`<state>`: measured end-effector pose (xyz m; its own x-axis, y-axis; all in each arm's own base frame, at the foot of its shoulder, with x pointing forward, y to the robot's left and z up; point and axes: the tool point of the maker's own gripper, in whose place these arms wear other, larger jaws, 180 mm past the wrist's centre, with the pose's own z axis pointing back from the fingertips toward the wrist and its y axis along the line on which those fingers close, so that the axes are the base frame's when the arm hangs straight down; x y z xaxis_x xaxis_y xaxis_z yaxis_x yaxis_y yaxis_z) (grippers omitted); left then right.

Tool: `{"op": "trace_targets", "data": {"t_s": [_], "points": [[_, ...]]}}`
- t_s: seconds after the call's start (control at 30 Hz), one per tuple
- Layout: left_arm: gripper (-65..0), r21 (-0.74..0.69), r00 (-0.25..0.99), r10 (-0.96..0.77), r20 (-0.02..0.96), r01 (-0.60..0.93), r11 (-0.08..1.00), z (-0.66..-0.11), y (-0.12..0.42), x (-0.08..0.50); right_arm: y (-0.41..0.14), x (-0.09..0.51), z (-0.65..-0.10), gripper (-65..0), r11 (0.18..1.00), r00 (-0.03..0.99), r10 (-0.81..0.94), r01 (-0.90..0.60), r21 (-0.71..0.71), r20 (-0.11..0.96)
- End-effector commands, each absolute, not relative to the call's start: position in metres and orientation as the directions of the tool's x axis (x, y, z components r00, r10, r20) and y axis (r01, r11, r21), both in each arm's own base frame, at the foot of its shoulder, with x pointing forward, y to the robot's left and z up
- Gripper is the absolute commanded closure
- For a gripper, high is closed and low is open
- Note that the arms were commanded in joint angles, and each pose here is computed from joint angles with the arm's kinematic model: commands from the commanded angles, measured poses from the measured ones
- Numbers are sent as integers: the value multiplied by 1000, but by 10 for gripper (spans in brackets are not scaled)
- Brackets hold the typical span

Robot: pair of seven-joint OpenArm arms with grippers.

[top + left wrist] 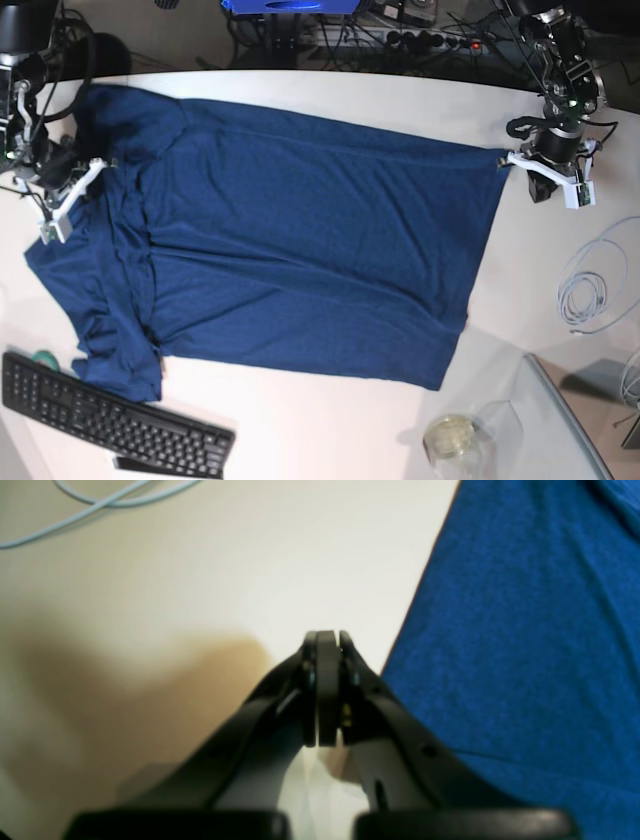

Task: Layout the t-shirt on the table in an organized manner, then fold the t-shirt properly
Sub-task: 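Grasp the shirt corners with both grippers and stretch them apart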

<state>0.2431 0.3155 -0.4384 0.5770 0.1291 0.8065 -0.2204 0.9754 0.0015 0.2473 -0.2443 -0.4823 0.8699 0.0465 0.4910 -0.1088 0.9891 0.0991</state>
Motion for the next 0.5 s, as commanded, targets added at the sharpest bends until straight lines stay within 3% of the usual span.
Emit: {"op": "trace_targets", "data": {"t_s": [0.0,0.07,0.23,0.47], "points": [[0,12,543,112,832,-220,975,-426,322,250,-250,259,-469,-15,990,844,54,-116,83,534],[0,12,543,112,832,-220,975,-426,322,250,-250,258,-469,-71,990,844,56,-117,82,534],[0,12,543,112,832,-220,975,-426,322,250,-249,251,-473,-279,989,857,60,-119,83,512],[0,12,543,112,832,-220,975,-426,322,250,-245,249,-460,-299,987,838,92,-146,59,538]]}}
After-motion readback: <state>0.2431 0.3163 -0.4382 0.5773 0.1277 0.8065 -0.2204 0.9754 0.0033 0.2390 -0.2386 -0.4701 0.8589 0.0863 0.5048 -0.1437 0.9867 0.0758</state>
